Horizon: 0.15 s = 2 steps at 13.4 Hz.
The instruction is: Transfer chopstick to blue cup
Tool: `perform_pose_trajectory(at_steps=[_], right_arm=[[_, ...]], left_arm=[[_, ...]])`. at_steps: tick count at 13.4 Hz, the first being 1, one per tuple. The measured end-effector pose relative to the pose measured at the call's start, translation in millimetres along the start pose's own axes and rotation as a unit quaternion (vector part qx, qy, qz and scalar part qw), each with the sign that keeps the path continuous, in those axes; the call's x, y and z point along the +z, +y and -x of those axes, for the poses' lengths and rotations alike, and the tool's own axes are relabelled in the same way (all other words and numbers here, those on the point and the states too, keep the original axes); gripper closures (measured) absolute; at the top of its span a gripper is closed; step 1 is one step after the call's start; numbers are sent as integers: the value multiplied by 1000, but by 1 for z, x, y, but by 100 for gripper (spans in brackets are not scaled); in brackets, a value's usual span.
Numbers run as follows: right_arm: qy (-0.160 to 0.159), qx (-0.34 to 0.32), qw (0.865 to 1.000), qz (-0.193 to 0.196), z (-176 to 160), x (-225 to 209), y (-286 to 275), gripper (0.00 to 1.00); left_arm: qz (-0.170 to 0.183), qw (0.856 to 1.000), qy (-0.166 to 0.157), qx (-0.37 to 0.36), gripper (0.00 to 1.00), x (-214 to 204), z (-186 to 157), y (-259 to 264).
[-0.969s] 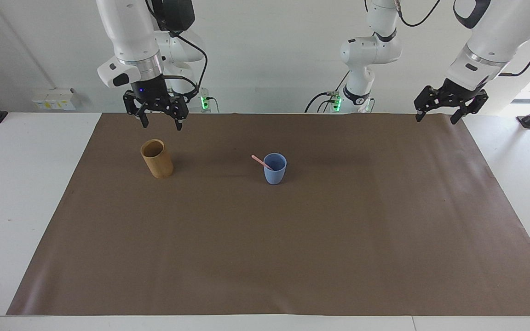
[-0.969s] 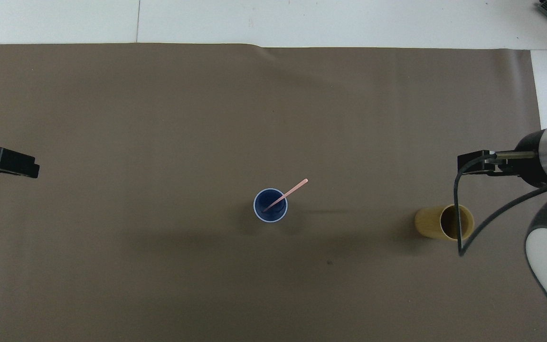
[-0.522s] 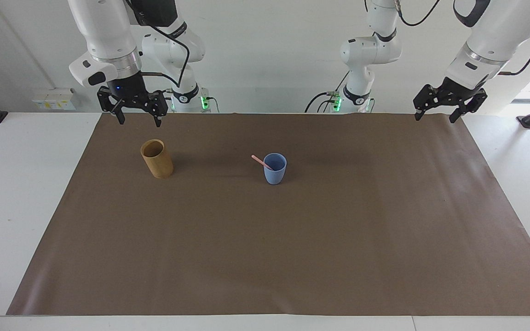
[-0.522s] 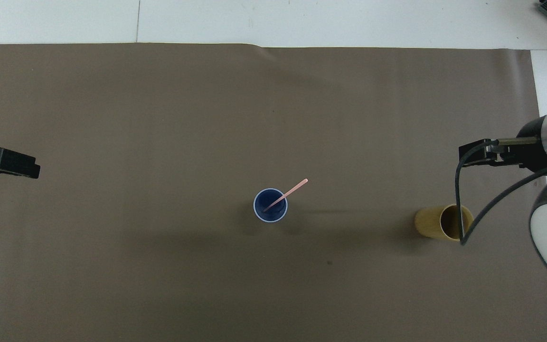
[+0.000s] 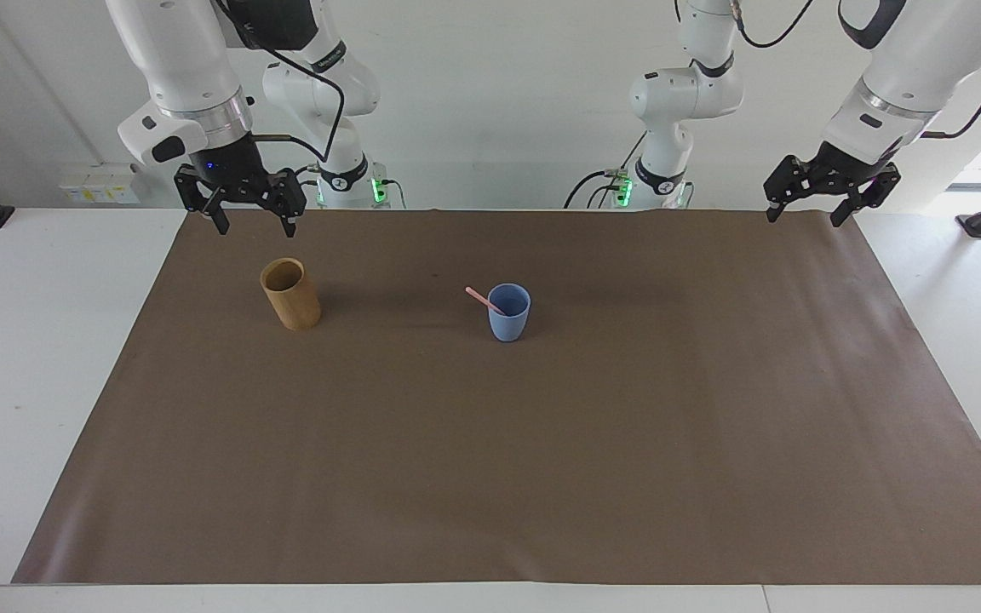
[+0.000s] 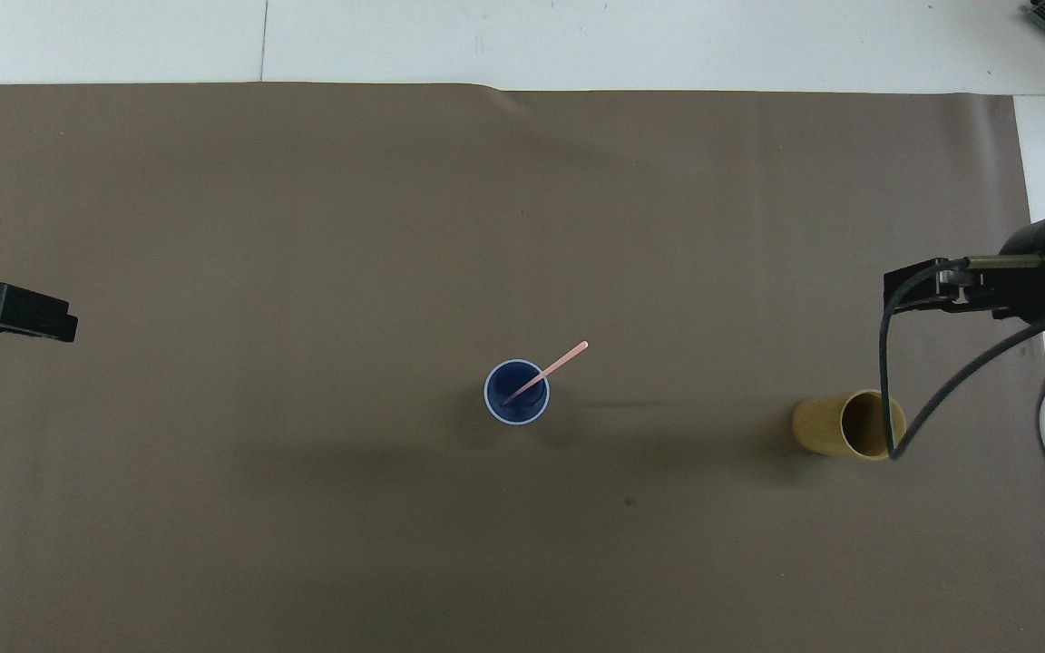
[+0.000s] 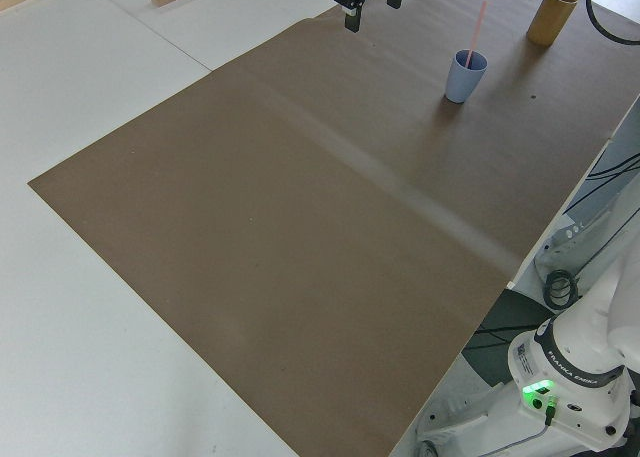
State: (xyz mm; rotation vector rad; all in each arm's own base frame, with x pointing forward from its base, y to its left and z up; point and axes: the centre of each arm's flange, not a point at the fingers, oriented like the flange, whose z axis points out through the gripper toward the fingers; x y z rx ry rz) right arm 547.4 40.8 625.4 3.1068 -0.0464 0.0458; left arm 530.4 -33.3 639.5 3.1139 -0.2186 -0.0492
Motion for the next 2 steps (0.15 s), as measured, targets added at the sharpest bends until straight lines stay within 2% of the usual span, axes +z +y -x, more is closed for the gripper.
perform_pose_trajectory(at_steps=[2], right_arm=[[0, -1, 1000, 0, 0, 0, 0, 0]], left_arm=[[0, 1000, 0, 0, 0, 0, 0, 0]])
